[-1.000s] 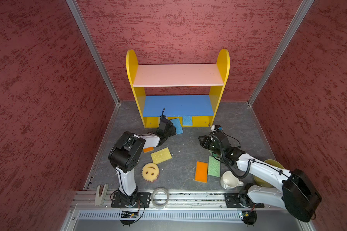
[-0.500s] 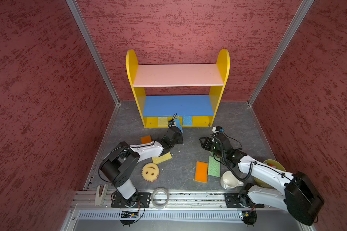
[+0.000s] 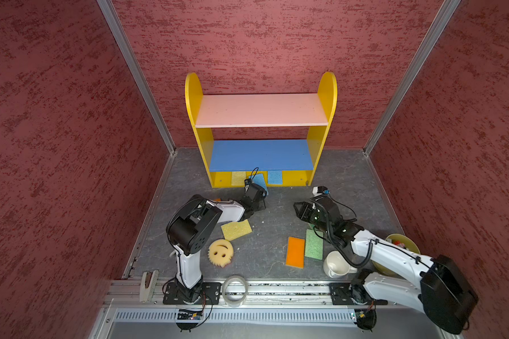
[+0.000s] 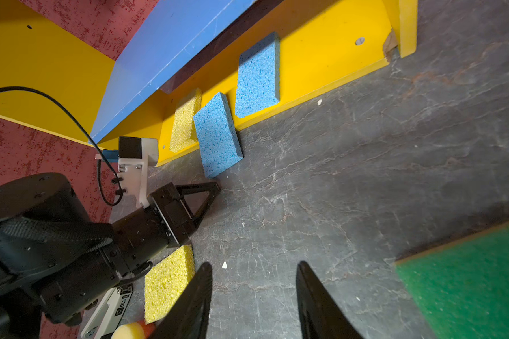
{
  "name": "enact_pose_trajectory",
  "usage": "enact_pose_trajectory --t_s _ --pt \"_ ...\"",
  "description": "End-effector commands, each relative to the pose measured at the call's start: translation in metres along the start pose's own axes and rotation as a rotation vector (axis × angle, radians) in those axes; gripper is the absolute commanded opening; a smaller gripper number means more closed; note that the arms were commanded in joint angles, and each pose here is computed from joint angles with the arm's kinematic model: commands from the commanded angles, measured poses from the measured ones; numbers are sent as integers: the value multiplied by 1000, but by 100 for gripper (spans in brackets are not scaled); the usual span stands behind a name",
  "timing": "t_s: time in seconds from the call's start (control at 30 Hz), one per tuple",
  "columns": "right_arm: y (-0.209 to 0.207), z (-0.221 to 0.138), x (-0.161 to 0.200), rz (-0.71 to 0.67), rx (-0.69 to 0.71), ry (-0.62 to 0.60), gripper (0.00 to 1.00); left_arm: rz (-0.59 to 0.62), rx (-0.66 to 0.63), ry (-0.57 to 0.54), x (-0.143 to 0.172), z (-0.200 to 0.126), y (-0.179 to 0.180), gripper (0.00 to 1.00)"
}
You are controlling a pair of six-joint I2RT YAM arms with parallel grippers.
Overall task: Arrange cleaning sponges on a shelf
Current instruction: Move the cleaning sponge to the shelf.
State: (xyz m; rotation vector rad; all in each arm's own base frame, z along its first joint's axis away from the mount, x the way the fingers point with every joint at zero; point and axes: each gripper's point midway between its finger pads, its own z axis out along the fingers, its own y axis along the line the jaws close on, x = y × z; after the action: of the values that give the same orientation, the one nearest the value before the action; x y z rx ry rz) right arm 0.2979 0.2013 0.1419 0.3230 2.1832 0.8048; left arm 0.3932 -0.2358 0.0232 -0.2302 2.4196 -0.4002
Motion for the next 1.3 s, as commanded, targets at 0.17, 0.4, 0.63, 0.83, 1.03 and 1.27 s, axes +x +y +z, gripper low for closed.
enact_pose_trajectory --t_s 0.17,0.4,0.63,0.83,1.03,1.27 --pt "-2 6 -5 10 23 -18 48 -35 24 -38 -25 18 -1 0" --pt "0 14 -3 3 24 1 48 -60 41 -66 -42 26 1 0" --pt "-2 18 1 12 25 12 48 -60 76 -88 -53 26 -8 0" --pt "-4 20 4 14 32 21 48 -68 91 -93 -54 25 -10 0" --pt "-6 20 4 15 37 20 48 -63 85 -105 -60 30 -10 0" --pt "-11 21 6 17 54 22 48 -67 94 -134 -72 36 -13 0"
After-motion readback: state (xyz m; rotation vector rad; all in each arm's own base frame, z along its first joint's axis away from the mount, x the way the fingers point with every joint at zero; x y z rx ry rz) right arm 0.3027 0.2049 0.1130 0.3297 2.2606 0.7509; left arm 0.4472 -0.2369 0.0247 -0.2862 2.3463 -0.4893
